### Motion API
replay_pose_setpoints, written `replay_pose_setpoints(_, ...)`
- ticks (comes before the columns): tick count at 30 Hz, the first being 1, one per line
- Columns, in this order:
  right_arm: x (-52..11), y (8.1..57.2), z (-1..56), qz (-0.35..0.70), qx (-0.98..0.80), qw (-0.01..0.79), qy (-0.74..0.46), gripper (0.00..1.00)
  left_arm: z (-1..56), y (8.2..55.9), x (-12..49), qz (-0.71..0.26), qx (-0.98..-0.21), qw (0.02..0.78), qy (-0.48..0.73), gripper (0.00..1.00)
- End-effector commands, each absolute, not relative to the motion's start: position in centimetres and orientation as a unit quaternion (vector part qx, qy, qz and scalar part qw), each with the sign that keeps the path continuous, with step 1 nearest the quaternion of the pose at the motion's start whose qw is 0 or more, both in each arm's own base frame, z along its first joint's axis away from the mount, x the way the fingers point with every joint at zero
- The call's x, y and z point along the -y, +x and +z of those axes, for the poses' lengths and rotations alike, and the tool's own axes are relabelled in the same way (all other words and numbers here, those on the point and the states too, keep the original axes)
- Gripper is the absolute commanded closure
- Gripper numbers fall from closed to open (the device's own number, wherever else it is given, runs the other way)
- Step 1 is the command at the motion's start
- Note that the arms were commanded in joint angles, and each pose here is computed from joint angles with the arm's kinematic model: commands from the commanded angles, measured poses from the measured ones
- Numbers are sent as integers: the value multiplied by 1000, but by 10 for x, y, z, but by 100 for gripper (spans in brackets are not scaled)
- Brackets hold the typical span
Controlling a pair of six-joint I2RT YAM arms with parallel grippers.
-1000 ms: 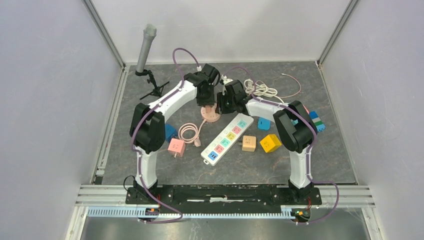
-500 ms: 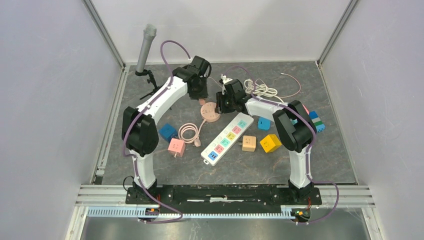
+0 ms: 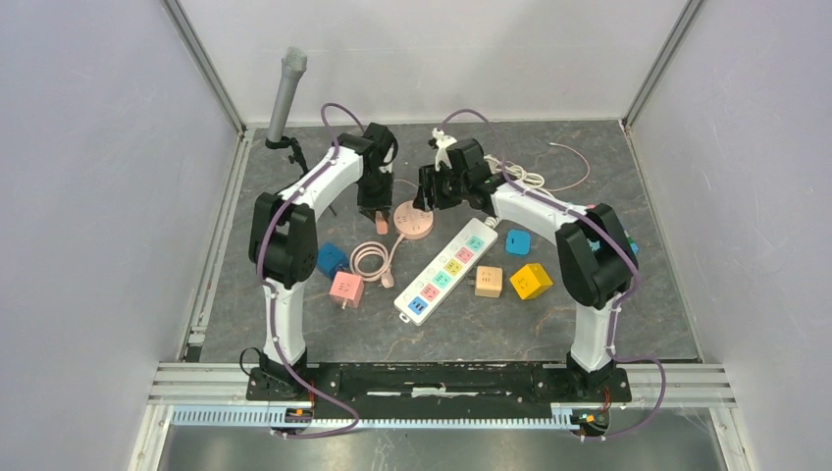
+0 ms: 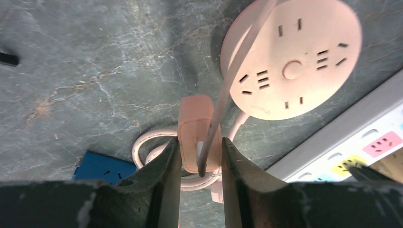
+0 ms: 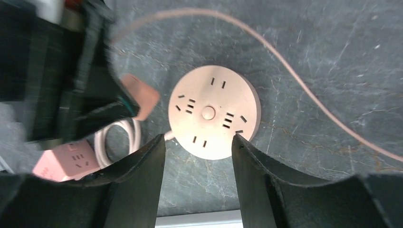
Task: Pull the plug off the socket
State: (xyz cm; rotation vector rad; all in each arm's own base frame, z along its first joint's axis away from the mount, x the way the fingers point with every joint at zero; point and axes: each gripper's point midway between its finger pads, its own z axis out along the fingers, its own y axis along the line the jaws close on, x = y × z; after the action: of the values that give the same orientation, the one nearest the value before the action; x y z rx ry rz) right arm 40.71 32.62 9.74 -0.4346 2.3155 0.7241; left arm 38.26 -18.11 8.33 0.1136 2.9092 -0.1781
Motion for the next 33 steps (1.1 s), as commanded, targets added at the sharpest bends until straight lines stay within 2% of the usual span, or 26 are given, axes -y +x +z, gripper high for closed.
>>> replay_pose_setpoints(1, -324, 423, 176, 311, -843, 406, -166, 41, 83, 376, 181, -76, -991, 87, 70, 75)
replay_pose_setpoints(4, -308, 426, 184, 308, -844, 414, -148, 41, 77, 378, 174, -57, -992, 87, 69, 70)
replay_pose_setpoints(14, -222, 432, 185, 239, -867, 432, -73, 40, 72, 383, 161, -29, -993, 87, 74, 40)
replay_pose_setpoints(21, -150, 437, 194, 163, -876, 453, -26, 39, 99, 396, 167, -46, -989, 126, 69, 33)
replay_pose_setpoints(27, -69, 436, 201, 20, -885, 464, 31, 25, 149, 408, 183, -98, -974, 193, 75, 23)
replay_pose_setpoints(29, -37, 430, 200, -39, -886, 459, 55, 17, 164, 409, 185, -110, -968, 214, 71, 17)
replay_pose_setpoints(30, -21, 427, 201, -66, -885, 456, 67, 14, 169, 409, 187, -118, -966, 220, 72, 11)
replay_pose_setpoints(31, -8, 423, 199, -86, -885, 452, 73, 11, 175, 409, 189, -124, -963, 227, 73, 1)
replay_pose_setpoints(33, 17, 417, 197, -114, -883, 446, 89, 9, 185, 409, 191, -134, -959, 238, 72, 0)
